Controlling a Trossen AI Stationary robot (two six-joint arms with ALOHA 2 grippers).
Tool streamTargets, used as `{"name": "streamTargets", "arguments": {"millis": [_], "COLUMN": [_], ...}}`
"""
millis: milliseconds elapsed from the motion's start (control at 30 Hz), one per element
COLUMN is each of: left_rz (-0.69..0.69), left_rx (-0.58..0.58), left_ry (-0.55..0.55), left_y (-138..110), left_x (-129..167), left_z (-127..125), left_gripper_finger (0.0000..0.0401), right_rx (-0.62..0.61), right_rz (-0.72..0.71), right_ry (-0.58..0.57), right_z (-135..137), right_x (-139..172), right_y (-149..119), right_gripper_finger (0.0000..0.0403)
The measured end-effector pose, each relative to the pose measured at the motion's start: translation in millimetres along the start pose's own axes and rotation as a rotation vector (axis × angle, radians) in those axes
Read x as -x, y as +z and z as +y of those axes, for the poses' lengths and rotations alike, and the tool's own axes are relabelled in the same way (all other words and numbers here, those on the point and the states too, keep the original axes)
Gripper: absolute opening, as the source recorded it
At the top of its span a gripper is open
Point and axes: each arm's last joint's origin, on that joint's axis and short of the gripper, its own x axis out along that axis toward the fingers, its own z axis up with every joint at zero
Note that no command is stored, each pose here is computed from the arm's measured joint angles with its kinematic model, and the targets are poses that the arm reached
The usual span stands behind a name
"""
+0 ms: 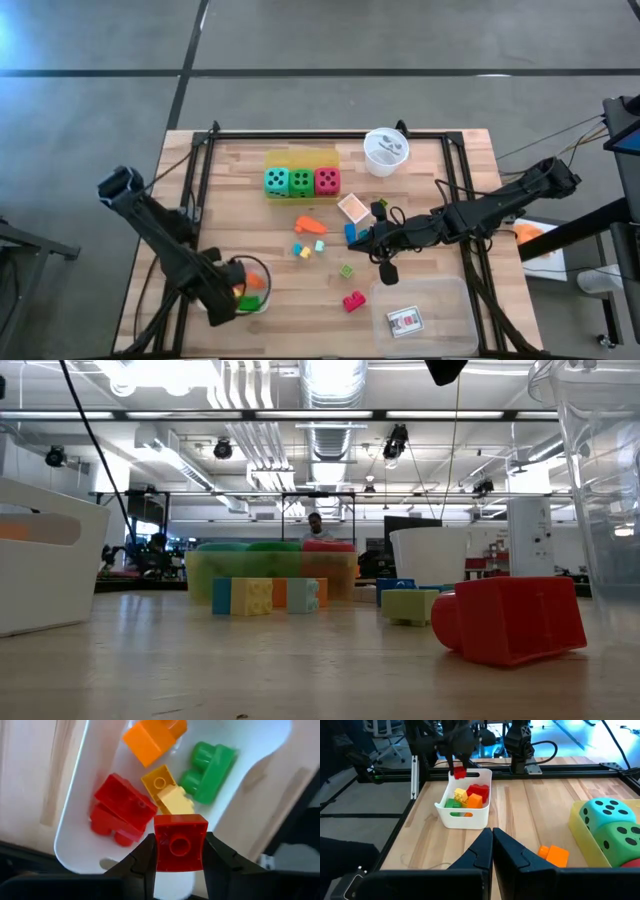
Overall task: Pick & Place Toys
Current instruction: Put the red game piece into the white bin
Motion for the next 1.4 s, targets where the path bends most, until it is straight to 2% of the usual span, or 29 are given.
{"name": "streamTargets", "arguments": {"millis": [200,267,700,967,1400], "left_rz": [0.011,0.003,-0.025,0.032,0.027], "left_rx": [-0.13,-0.141,-0.081,0.029,0.057], "left_ry": [0.065,0.075,0.075,0.101,0.092], "left_y": [4,5,5,0,-1], "left_x": [-16,-16,-14,-38,-48], "left_z": [-7,-7,-5,5,9], "left_gripper_finger": [0.0106,0.0106,0.0106,0.0105,0.0105], "right_rx": [0.0,0.0,0.0,0.0,0.0], "right_rz": [0.0,0.0,0.0,0.0,0.0], "right_ry": [0.0,0.0,0.0,0.001,0.001], "right_z": [0,0,0,0,0], "right_x": [0,0,0,0,0], "right_y": [0,0,0,0,0], "right_gripper_finger": [0.0009,0.0009,0.0009,0.0009,0.0009]}}
